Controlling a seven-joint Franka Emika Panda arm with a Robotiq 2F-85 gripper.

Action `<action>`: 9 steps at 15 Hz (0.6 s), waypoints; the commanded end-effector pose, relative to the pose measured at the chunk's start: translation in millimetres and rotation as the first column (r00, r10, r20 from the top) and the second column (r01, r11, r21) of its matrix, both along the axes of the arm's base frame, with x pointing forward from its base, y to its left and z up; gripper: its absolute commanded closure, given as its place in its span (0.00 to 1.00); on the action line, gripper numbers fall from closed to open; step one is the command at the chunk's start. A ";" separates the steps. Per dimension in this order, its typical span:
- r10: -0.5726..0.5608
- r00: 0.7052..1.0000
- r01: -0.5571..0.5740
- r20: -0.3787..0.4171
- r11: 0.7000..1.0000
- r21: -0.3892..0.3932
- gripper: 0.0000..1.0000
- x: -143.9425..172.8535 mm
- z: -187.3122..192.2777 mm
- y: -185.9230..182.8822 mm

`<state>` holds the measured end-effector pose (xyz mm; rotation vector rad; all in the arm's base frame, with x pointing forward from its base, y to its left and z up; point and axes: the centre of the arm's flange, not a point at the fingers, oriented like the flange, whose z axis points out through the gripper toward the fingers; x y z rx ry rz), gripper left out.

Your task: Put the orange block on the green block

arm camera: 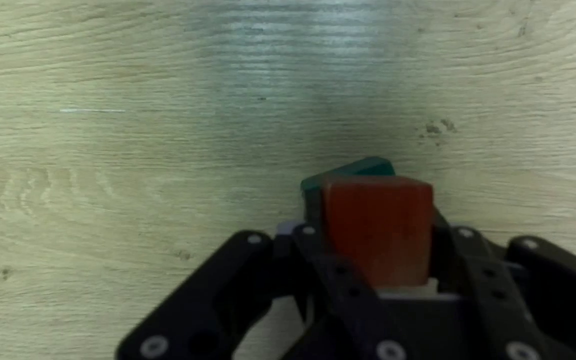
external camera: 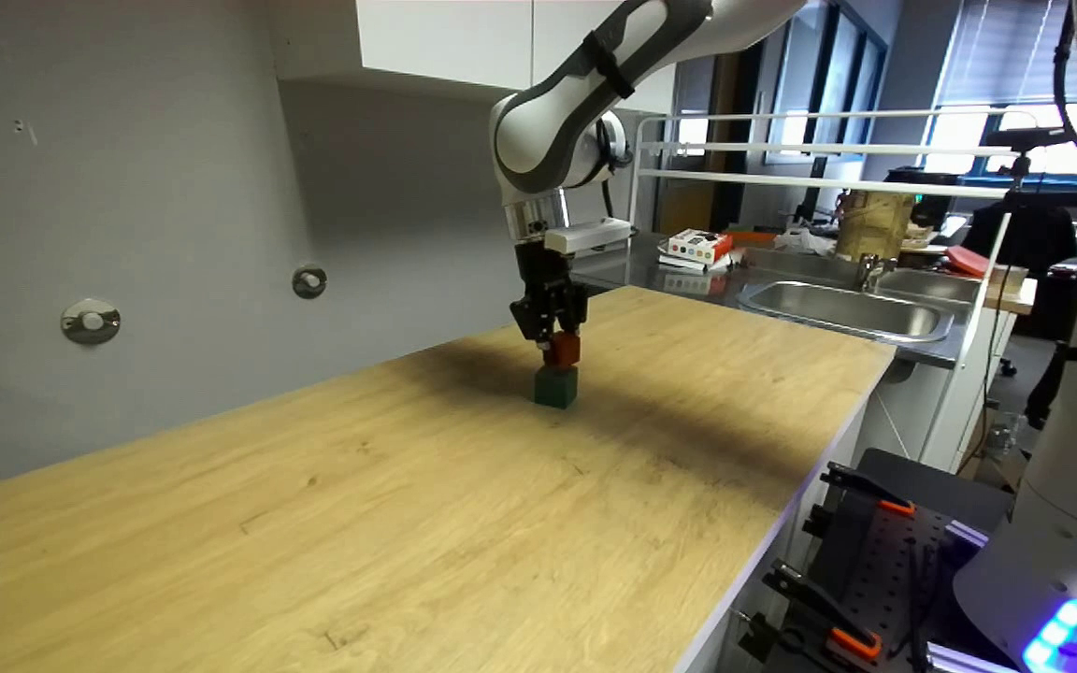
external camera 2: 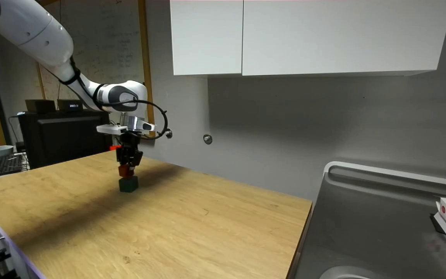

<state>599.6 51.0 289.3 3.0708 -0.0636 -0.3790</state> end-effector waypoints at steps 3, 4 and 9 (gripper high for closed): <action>-0.001 1.000 0.000 -0.031 1.000 -0.016 0.31 13.1 -9.6 4.6; -0.001 0.999 0.000 -0.035 1.000 -0.017 0.30 12.7 -11.7 4.4; 0.000 0.999 -0.001 -0.041 1.000 -0.021 0.00 11.8 -14.1 4.5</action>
